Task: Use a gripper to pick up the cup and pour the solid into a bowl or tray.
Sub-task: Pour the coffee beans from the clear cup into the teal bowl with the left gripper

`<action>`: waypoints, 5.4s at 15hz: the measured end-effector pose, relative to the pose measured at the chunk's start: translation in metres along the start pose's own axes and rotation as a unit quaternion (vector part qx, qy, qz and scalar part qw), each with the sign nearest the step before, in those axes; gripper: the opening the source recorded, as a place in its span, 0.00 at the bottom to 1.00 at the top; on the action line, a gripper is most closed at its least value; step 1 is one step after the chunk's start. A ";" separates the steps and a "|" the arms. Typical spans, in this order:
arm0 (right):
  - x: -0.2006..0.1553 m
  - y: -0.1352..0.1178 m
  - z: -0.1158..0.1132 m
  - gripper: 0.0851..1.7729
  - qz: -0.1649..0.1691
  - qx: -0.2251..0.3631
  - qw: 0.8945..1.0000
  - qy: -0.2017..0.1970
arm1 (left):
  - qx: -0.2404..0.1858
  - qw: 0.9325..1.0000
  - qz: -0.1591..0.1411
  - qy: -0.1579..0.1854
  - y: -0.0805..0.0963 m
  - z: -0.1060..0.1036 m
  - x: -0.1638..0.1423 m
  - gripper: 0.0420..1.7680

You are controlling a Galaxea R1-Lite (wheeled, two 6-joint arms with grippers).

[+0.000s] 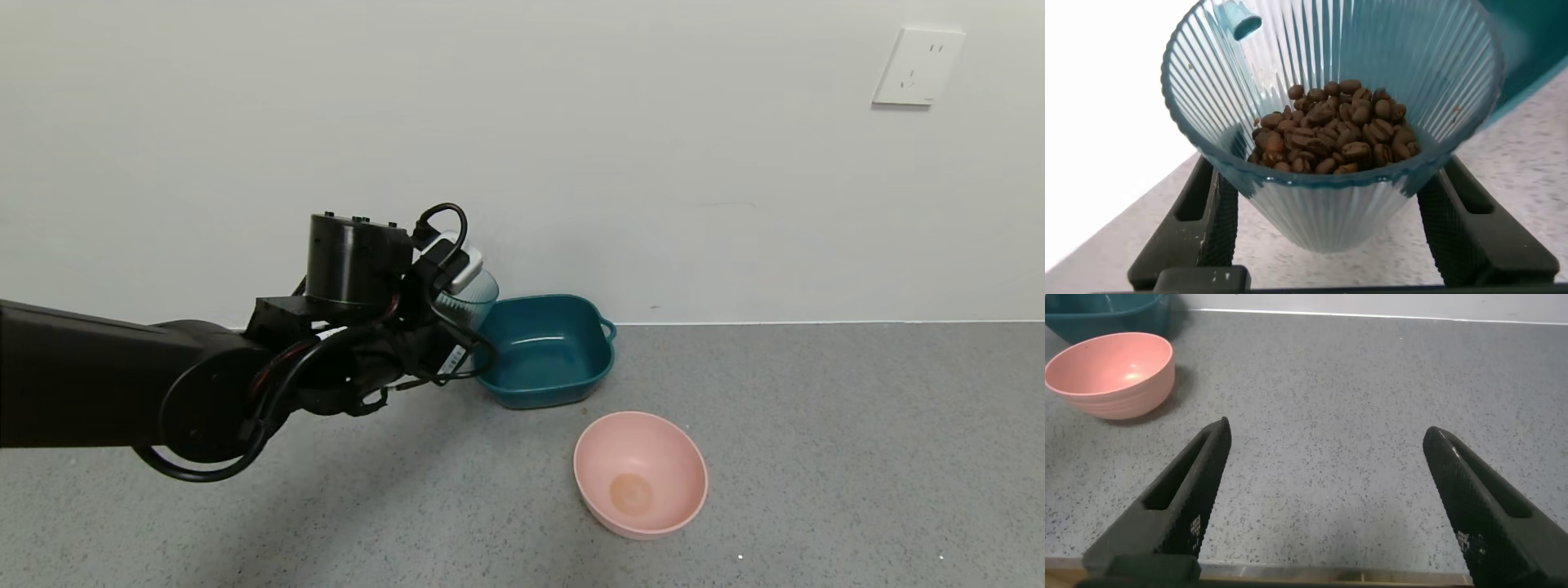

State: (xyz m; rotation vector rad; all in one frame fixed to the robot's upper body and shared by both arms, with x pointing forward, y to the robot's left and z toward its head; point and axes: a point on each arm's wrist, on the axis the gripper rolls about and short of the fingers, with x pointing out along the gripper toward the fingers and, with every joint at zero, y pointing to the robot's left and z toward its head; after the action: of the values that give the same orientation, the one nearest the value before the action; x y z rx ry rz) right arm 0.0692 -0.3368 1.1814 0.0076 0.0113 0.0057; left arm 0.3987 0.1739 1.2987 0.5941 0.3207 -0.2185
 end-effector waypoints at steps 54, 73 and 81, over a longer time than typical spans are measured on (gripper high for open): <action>0.000 0.000 0.000 0.96 0.000 0.000 1.000 -0.001 | 0.448 0.844 0.182 0.234 -0.076 0.011 0.094 0.72; 0.000 0.000 0.000 0.96 0.000 0.000 1.000 -0.001 | 0.469 0.830 0.183 0.239 -0.074 0.013 0.095 0.72; 0.000 0.000 0.000 0.96 0.000 0.000 1.000 -0.002 | 0.471 0.828 0.184 0.242 -0.074 0.013 0.095 0.72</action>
State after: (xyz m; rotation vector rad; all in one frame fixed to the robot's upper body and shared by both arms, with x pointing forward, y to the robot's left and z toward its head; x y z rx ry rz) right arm 0.0692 -0.3368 1.1818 0.0076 0.0077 0.0057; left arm 0.4680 0.0962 1.2369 1.6950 0.5813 0.1849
